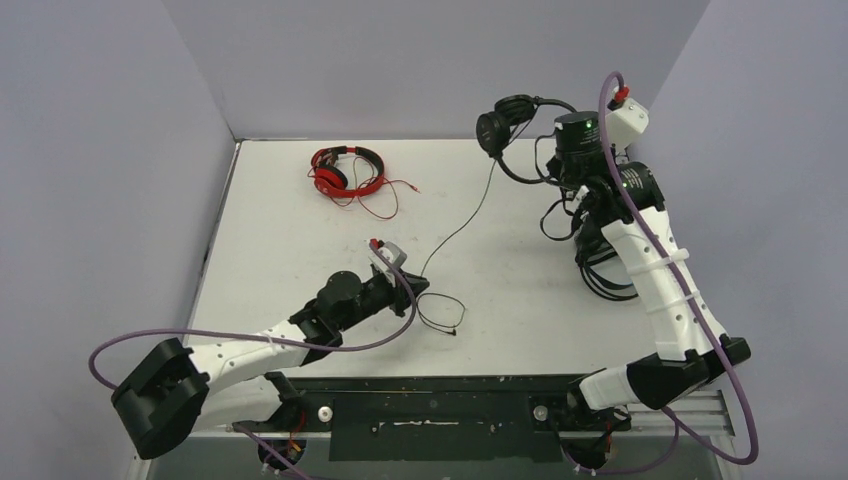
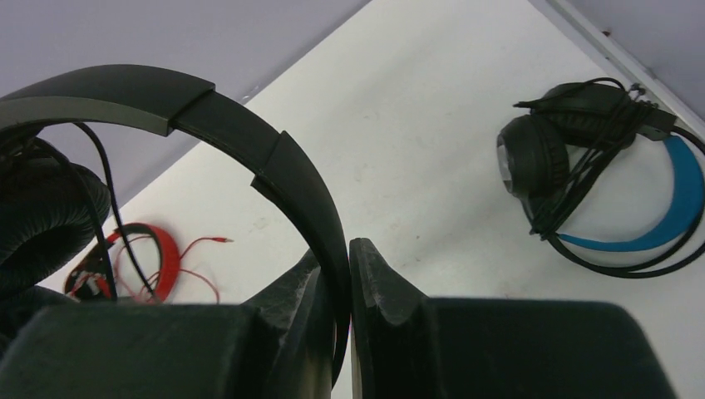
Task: Wrap the headphones
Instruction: Wrap the headphones cable around the headphones.
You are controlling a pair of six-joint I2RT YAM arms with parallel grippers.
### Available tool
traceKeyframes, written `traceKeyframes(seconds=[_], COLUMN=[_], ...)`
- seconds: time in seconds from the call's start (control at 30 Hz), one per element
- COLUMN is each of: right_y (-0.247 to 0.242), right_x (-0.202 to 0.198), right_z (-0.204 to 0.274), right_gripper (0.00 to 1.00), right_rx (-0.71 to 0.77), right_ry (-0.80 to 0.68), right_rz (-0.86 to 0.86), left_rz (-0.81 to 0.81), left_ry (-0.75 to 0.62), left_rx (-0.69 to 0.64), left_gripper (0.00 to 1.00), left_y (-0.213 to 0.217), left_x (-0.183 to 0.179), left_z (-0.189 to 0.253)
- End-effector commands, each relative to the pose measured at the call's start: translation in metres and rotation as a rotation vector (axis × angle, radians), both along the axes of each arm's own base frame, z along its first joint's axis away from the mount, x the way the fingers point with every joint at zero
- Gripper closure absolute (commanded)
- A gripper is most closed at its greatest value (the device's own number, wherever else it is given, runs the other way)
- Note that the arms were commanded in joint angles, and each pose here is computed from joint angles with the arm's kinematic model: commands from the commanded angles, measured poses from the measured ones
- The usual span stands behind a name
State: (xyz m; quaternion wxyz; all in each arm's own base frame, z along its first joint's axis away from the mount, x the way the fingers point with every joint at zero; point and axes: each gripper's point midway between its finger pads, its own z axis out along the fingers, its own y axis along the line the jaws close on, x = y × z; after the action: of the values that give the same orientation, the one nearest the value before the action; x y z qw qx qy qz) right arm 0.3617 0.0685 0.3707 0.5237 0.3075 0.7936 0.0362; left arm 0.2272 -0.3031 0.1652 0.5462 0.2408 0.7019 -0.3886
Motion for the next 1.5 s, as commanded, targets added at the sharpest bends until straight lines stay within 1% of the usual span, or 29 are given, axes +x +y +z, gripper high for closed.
traceKeyframes(seconds=[0.0,0.17,0.37,0.57,0.67,0.77,0.9,1.03,1.17,1.3,1.37,1.47], right_y=[-0.029,-0.039,-0.059,-0.063,-0.058,-0.052,-0.037,-0.021,0.0,0.031,0.046,0.054], right_x=[0.012,0.013,0.007,0.005,0.005,0.001,-0.007,-0.02,-0.029,-0.039,-0.046,-0.059], right_z=[-0.007,-0.045,-0.084,-0.116,-0.135,-0.154,-0.174,-0.188,-0.196,-0.197,-0.197,-0.198], right_gripper=[1.0,1.0,1.0,1.0,1.0,1.0,1.0,1.0,1.0,1.0,1.0,1.0], right_rx=[-0.07,-0.119,-0.186,-0.216,-0.234,-0.259,-0.306,-0.368,-0.396,-0.385,-0.406,-0.468], right_ry=[-0.041,0.036,0.122,0.183,0.231,0.284,0.33,0.366,0.381,0.361,0.356,0.385], right_rz=[-0.144,-0.172,-0.231,-0.219,-0.172,-0.124,-0.054,0.002,0.091,0.25,0.337,0.406], left_rz=[0.045,0.058,-0.046,-0.036,-0.024,0.011,0.028,0.03,0.042,0.068,0.064,0.074], left_ry=[-0.024,-0.063,-0.088,-0.147,-0.176,-0.235,-0.269,-0.285,-0.319,-0.354,-0.356,-0.376], left_rx=[0.109,0.185,0.189,0.211,0.232,0.275,0.299,0.276,0.247,0.235,0.212,0.178], left_gripper=[1.0,1.0,1.0,1.0,1.0,1.0,1.0,1.0,1.0,1.0,1.0,1.0], left_y=[0.017,0.032,0.027,0.036,0.041,0.047,0.042,0.027,0.019,0.021,0.024,0.031], left_x=[-0.004,-0.011,-0.033,-0.035,-0.034,-0.025,-0.014,-0.003,0.008,0.029,0.04,0.055], left_z=[0.02,0.057,0.093,0.127,0.141,0.153,0.165,0.177,0.192,0.199,0.202,0.211])
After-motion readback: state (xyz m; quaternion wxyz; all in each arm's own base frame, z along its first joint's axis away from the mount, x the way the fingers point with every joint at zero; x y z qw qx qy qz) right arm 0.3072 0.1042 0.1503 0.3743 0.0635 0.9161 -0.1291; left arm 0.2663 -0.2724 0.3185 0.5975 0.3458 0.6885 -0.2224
